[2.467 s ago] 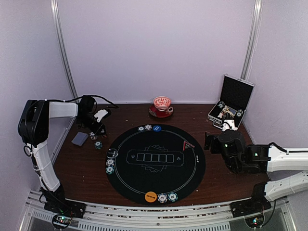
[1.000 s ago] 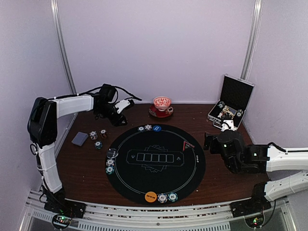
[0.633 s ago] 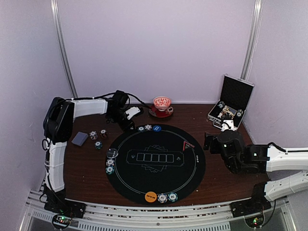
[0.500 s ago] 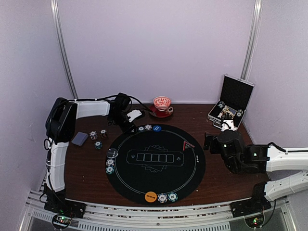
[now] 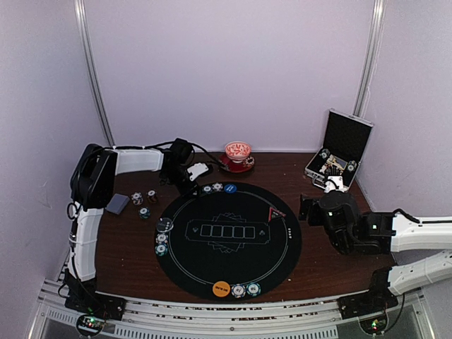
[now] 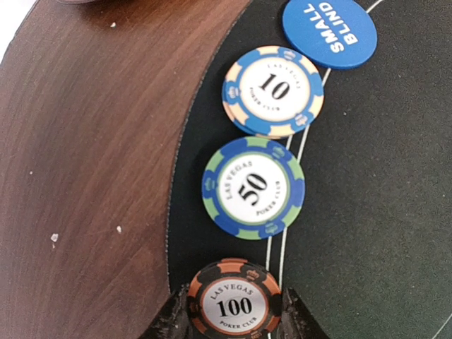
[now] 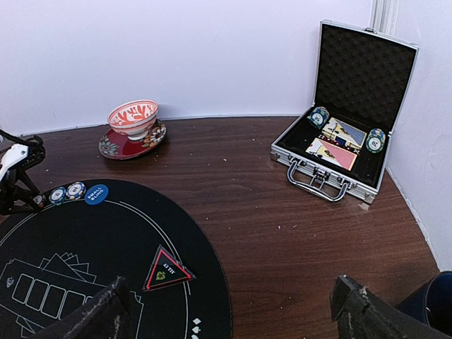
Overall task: Distribute texas hold em gaming equipment
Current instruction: Place the poker chip in the small blind area.
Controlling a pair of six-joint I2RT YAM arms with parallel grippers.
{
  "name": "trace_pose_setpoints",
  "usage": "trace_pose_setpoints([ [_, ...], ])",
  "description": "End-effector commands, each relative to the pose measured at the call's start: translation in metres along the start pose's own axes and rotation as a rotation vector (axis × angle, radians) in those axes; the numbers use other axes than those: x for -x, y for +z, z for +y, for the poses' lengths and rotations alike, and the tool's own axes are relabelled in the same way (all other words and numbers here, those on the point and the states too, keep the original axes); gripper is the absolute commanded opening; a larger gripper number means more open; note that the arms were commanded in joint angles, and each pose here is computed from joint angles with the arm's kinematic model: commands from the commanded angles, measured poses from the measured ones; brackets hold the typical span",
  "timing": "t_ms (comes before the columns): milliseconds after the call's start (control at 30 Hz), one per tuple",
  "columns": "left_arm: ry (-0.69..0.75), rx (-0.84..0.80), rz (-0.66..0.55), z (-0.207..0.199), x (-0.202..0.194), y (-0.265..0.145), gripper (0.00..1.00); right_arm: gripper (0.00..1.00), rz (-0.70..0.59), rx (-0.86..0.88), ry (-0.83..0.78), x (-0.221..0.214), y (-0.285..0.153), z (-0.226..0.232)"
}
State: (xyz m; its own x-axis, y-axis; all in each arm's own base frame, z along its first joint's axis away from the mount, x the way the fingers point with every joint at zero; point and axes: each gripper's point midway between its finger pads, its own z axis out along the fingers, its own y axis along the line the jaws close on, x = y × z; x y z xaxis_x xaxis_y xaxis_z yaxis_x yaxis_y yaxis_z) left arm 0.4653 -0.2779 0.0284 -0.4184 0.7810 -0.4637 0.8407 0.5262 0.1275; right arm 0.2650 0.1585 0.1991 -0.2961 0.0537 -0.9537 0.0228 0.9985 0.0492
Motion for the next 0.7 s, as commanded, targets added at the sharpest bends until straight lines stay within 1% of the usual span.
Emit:
trace_pose_setpoints([
  [0,0.015,0.038,-0.028,0.011,0.0118,0.0057,0.24,1.0,-0.01,-0.012,0.004,0.005,0.0008,-0.0009],
  [667,0.029,0.014,-0.034,0.0045,0.0152,0.0141,0.25,1.0,-0.011,-0.011,0.006,0.006,0.0004,-0.001],
])
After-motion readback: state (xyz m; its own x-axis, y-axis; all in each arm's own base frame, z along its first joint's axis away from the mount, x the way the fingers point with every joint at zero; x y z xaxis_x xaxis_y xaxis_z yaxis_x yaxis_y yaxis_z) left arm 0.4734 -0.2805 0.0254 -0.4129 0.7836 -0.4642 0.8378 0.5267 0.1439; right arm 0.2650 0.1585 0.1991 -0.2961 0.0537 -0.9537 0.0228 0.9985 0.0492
